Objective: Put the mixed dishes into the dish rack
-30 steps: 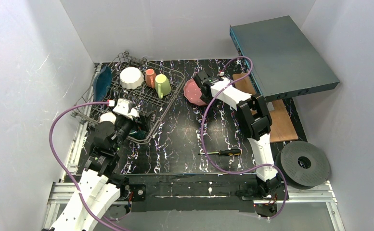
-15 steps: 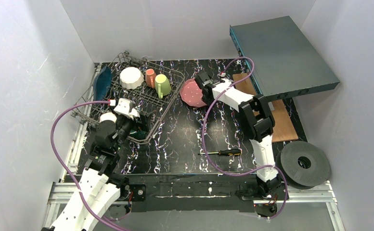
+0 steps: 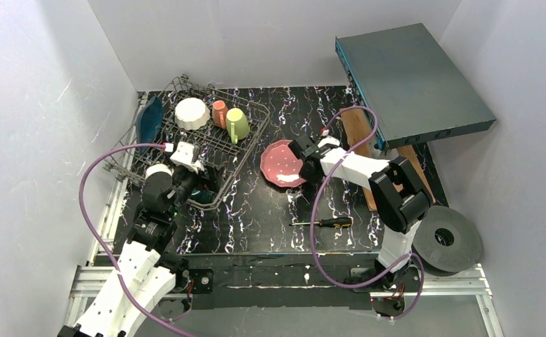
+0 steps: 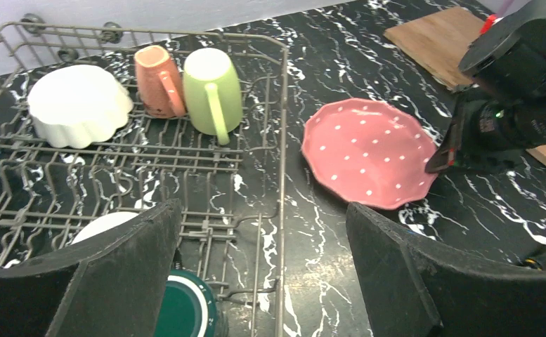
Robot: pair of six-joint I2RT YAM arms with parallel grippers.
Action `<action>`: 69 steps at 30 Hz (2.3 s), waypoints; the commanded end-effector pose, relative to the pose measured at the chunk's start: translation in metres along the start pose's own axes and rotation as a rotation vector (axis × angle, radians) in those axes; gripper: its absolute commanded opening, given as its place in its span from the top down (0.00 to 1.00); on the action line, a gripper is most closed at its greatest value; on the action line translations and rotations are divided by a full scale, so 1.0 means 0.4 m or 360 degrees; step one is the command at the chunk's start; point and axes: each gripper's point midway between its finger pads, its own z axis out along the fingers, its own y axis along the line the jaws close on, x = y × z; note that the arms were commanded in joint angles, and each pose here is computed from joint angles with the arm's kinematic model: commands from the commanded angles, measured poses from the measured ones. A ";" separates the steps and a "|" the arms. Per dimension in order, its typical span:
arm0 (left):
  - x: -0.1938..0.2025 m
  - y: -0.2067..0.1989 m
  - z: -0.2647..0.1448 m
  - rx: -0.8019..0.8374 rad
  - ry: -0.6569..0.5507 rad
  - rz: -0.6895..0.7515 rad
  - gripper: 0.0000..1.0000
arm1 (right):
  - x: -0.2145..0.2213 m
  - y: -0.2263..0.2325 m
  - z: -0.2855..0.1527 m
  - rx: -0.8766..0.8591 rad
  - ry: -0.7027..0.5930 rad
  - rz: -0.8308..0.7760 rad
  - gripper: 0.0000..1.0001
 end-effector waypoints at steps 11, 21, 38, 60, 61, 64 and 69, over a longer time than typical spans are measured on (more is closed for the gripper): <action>0.065 -0.305 -0.033 0.1044 0.0110 0.0191 0.17 | 0.150 -0.028 -0.139 -0.0265 0.0281 -0.0472 0.99; 0.218 -0.412 -0.079 0.1092 0.0113 0.0848 0.11 | 0.143 -0.001 -0.226 -0.0551 0.0333 -0.0501 0.99; 0.390 -0.470 0.076 0.0398 0.0341 0.1834 0.20 | 0.148 0.013 -0.302 -0.0758 0.0536 -0.0375 0.99; 0.406 -0.464 0.168 0.0019 0.0458 0.2131 0.88 | 0.133 0.019 -0.352 -0.0913 0.0516 -0.0413 0.99; 0.403 -0.463 0.164 0.0031 0.0484 0.2119 0.92 | 0.131 0.026 -0.361 -0.0956 0.0507 -0.0434 0.99; 0.383 -0.461 0.146 0.0083 0.0546 0.2033 1.00 | 0.117 0.034 -0.385 -0.1031 0.0460 -0.0493 0.99; 0.285 -0.494 0.043 0.0392 0.0663 0.1385 1.00 | -0.052 0.020 -0.563 -0.1226 -0.0031 -0.0689 0.02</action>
